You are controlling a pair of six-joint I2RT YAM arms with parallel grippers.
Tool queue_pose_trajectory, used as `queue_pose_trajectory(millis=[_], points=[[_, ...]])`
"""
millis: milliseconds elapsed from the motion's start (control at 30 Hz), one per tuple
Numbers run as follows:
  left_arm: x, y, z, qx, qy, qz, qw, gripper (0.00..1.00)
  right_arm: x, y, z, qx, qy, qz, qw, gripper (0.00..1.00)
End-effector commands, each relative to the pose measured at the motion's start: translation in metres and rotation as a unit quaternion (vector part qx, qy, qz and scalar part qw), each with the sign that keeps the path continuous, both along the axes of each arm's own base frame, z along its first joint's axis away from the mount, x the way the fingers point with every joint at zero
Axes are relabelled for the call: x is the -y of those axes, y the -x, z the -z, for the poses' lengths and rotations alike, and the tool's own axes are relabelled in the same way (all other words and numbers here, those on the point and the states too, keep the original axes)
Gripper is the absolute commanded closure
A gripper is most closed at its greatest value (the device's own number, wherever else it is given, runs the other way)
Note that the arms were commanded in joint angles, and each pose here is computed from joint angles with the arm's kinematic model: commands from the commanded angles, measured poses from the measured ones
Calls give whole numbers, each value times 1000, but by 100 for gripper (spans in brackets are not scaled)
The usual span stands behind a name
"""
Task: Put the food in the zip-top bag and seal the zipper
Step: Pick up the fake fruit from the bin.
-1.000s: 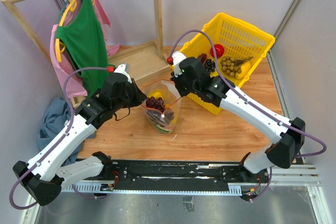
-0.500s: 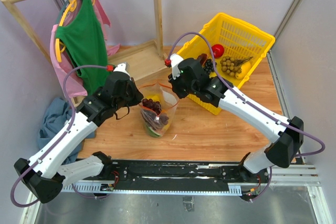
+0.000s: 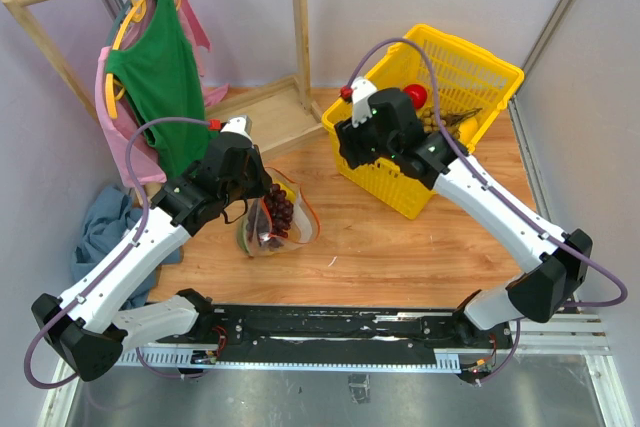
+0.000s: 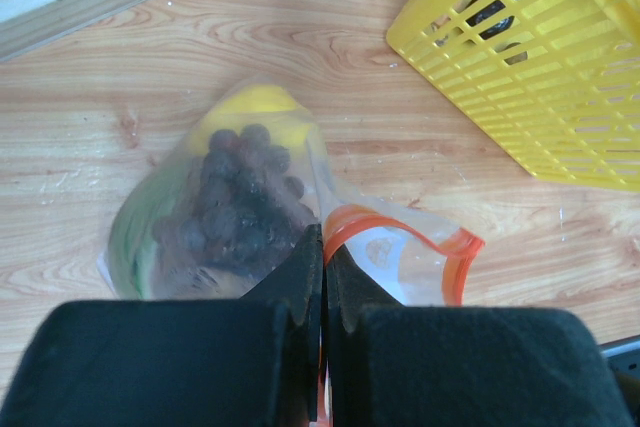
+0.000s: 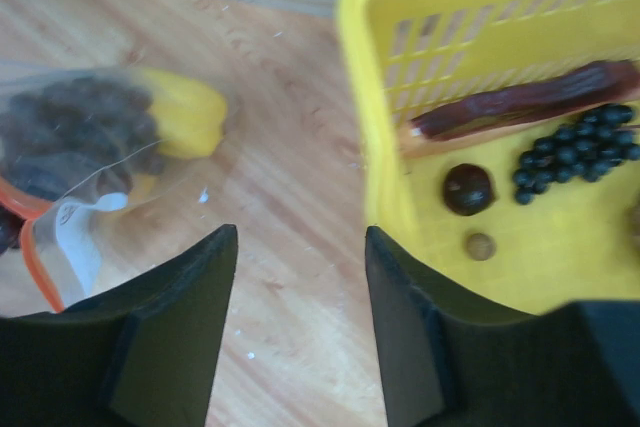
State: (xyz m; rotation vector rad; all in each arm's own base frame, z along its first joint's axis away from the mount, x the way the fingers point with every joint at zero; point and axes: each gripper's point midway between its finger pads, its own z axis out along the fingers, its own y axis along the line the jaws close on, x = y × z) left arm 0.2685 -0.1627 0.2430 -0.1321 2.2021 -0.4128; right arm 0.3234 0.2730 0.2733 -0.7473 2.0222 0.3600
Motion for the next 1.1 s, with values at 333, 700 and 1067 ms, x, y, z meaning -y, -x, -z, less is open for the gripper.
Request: queue_pose_trajectory(millis=[333, 700, 1067], points=[[15, -12, -11, 25, 19, 24, 999, 100, 128, -109, 3, -8, -36, 222, 974, 35], [18, -13, -7, 26, 22, 29, 999, 100, 165, -178, 91, -62, -29, 295, 953, 31], [21, -12, -3, 19, 27, 33, 999, 100, 157, -218, 183, -105, -15, 300, 948, 29]])
